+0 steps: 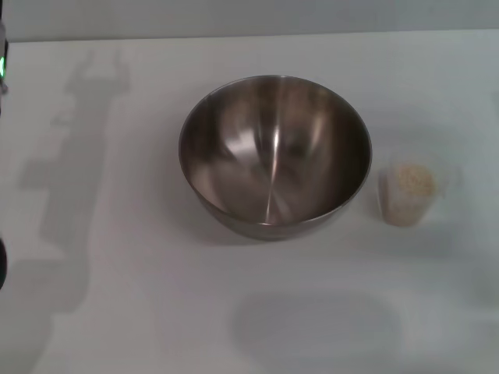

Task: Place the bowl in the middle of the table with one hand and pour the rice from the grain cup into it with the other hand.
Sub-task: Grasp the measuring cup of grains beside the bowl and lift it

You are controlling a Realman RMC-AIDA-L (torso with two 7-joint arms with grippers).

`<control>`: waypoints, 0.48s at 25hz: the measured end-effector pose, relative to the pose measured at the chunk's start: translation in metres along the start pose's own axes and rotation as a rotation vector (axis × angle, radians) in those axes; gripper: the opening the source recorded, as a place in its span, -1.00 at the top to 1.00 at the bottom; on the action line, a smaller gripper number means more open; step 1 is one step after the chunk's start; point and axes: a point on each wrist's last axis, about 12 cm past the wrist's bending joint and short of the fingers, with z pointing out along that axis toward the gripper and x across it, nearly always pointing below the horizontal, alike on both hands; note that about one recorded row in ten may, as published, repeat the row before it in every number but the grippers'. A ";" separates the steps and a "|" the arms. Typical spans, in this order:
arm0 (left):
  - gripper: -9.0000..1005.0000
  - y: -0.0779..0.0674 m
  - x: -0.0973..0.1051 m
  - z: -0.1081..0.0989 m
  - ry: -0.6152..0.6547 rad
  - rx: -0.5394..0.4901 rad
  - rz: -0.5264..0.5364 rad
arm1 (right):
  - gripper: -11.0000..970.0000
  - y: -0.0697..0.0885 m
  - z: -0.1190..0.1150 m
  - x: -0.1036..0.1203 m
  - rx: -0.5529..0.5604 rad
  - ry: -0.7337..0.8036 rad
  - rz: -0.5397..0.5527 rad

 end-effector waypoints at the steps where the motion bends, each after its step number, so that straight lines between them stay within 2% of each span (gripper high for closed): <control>1: 0.13 0.004 0.009 -0.009 0.032 0.030 -0.107 | -0.55 0.000 -0.003 0.000 0.005 0.005 0.004; 6: 0.13 0.010 0.021 -0.020 0.085 0.056 -0.144 | -0.55 0.000 -0.017 0.000 0.018 0.007 0.033; 11: 0.13 0.020 0.033 -0.031 0.132 0.043 -0.179 | -0.55 -0.005 -0.047 -0.001 0.044 0.030 0.060; 12: 0.13 0.029 0.038 -0.035 0.150 0.032 -0.198 | -0.55 -0.005 -0.052 -0.001 0.038 0.037 0.063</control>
